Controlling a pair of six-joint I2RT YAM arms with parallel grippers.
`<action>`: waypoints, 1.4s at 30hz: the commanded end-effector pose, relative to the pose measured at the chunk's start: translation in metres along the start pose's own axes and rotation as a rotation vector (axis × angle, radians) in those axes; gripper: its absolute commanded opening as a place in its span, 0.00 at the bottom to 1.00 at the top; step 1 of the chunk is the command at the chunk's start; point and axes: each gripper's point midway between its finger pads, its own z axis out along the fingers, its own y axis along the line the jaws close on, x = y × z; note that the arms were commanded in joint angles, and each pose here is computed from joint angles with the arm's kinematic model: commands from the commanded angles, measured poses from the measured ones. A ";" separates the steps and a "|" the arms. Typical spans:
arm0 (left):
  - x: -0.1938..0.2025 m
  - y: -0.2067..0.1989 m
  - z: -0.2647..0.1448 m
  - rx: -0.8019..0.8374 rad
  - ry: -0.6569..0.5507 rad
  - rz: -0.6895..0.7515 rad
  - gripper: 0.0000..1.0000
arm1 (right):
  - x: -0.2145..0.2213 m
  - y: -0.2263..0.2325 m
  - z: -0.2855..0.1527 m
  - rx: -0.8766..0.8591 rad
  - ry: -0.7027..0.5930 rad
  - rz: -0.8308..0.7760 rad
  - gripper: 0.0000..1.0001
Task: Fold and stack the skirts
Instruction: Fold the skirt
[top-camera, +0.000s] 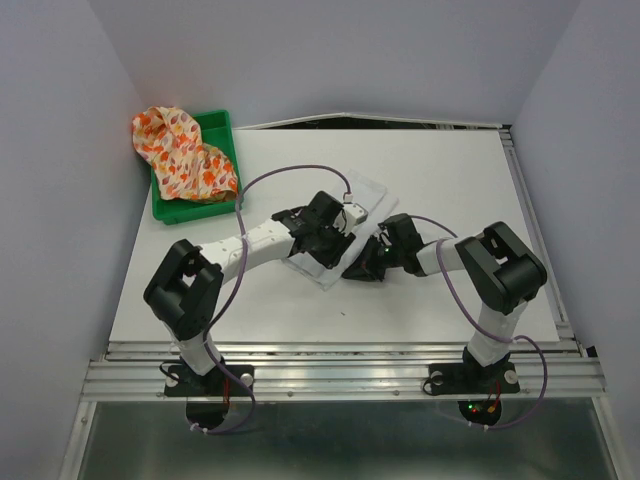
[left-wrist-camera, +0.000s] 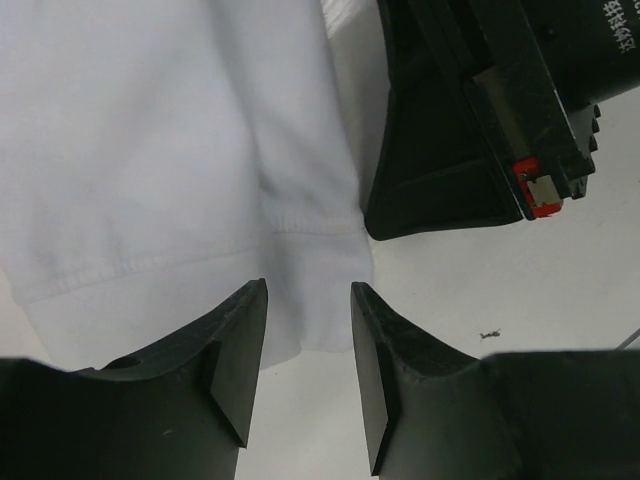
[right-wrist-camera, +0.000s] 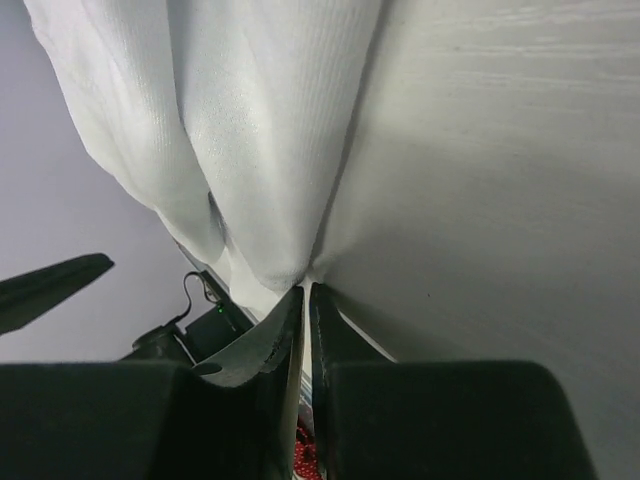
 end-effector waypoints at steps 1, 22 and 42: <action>0.008 -0.007 0.006 -0.028 0.012 0.036 0.51 | -0.005 0.010 -0.001 -0.021 -0.023 -0.024 0.13; 0.026 0.025 0.027 -0.204 0.087 0.067 0.31 | -0.007 0.033 0.005 -0.112 0.024 0.044 0.18; 0.017 0.023 0.022 -0.193 0.063 0.079 0.15 | -0.006 0.017 0.007 -0.060 0.016 0.046 0.17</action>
